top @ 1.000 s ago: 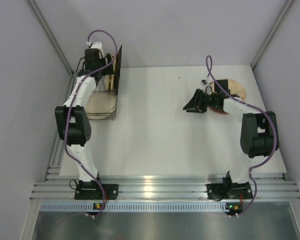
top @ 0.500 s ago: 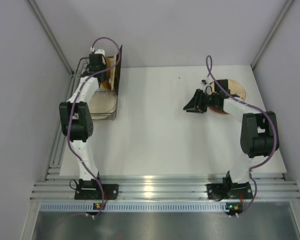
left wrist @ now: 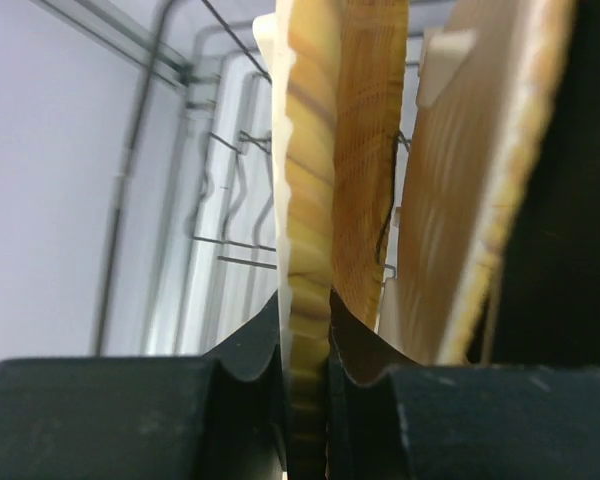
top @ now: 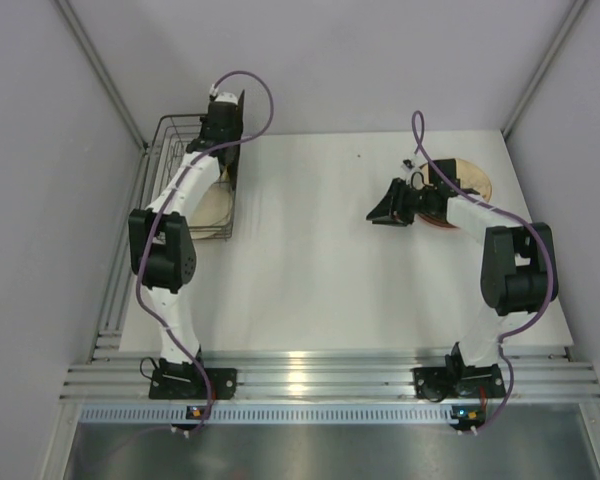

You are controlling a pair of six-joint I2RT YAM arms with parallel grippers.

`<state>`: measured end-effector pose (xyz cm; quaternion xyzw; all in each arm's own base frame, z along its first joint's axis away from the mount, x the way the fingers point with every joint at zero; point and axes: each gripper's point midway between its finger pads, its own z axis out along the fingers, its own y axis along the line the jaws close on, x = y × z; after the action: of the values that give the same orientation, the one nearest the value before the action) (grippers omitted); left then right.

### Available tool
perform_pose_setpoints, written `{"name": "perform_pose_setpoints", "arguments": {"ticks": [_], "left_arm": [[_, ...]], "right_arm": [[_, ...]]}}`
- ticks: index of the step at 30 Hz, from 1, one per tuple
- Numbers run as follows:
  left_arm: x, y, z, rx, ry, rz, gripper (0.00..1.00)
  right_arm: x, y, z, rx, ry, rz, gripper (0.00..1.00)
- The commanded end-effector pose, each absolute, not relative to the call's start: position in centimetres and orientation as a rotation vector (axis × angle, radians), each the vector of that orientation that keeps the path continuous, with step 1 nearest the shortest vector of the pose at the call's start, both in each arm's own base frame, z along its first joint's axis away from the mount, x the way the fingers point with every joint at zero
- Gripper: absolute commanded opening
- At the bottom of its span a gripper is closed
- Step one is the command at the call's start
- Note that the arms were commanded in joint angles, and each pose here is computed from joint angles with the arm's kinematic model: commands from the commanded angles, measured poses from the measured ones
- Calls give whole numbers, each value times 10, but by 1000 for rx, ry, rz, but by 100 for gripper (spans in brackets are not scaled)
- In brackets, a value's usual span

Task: Unload the plates from the dish rack
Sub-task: Grab a plate with the left arm, then place the plate on the table

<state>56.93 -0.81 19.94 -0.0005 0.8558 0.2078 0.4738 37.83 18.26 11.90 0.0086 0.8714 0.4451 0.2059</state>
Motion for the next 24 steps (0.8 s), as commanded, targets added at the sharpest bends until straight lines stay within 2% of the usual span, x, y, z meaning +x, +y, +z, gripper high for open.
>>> {"name": "perform_pose_setpoints", "arguments": {"ticks": [1,10,14,18,19,21,22,24], "left_arm": [[549,-10,345,-124,1757,587,0],[503,-24,406,-169,1634,787,0],[472,-45,432,-185,1591,749,0],[445,-84,456,-154,1562,469,0],[438,-113,460,-20,1580,291,0],[423,-138,465,-13,1583,32,0],[417,-173,448,121,1614,-153,0],[399,-199,445,158,1615,-367,0]], "right_arm": [[388,189,142,-62,2341,1251,35],[388,191,150,-84,2310,1274,34],[384,197,163,-116,2261,1334,34],[382,200,180,-137,2180,1376,34],[380,199,185,-142,2161,1381,34],[382,199,194,-156,2122,1379,35],[380,197,200,-158,2107,1371,36],[386,188,206,-108,2088,1325,40]]}}
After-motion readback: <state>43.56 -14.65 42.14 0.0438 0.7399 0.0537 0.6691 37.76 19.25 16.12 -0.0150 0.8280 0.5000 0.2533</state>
